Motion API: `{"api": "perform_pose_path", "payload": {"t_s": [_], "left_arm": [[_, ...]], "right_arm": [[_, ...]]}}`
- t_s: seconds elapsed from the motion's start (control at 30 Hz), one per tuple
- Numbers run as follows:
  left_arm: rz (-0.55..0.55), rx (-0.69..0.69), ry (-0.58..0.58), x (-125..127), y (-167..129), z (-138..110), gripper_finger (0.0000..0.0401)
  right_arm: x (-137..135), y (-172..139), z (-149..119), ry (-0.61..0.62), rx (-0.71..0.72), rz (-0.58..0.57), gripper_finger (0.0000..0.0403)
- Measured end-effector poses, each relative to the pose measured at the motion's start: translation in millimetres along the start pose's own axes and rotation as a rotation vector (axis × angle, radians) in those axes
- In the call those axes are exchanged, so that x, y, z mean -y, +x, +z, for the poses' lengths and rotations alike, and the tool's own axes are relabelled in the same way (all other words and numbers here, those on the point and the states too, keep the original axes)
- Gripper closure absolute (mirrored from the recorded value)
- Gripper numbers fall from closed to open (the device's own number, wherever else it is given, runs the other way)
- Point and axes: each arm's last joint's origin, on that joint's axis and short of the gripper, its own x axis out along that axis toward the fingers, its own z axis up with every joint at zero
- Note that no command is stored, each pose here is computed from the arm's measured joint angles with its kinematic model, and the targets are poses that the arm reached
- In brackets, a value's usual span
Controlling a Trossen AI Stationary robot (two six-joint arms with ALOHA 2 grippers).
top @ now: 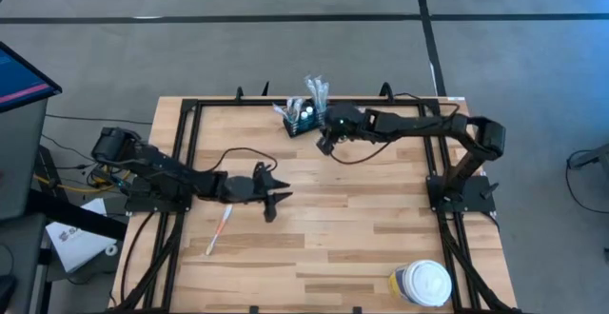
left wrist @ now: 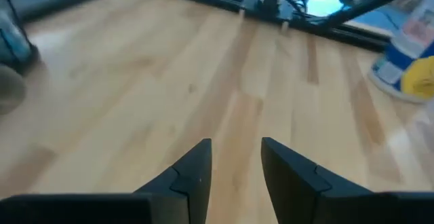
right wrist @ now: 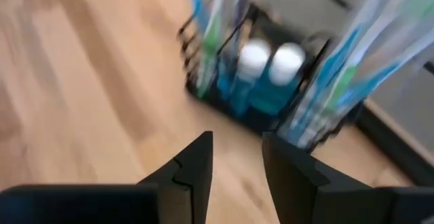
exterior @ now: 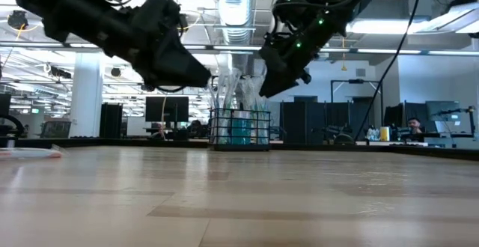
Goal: Pick & Place toothbrushing station
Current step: Put the orange toothbrush into the black wire organizer
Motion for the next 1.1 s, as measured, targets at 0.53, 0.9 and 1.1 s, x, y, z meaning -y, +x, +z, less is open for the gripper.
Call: {"api": "perform_pose_path", "payload": {"t_s": [0.53,0.9,1.1], "left_arm": [[-0.06,-0.386,-0.397,10.7,-78.6,-6.9,0.028],[-0.131,-0.805,-0.444,14.3,-107.4,-29.5,0.028],[-0.17,-0.981,-0.401,16.1,-118.3,-38.8,0.0284]], "right_arm": [[-77.9,-22.2,-39.6,-0.142,-0.193,0.135,0.0285],[-128.3,-47.7,-59.3,-0.206,-0.185,0.251,0.0285],[-146.0,-59.5,-68.6,-0.224,-0.168,0.257,0.0285]]}}
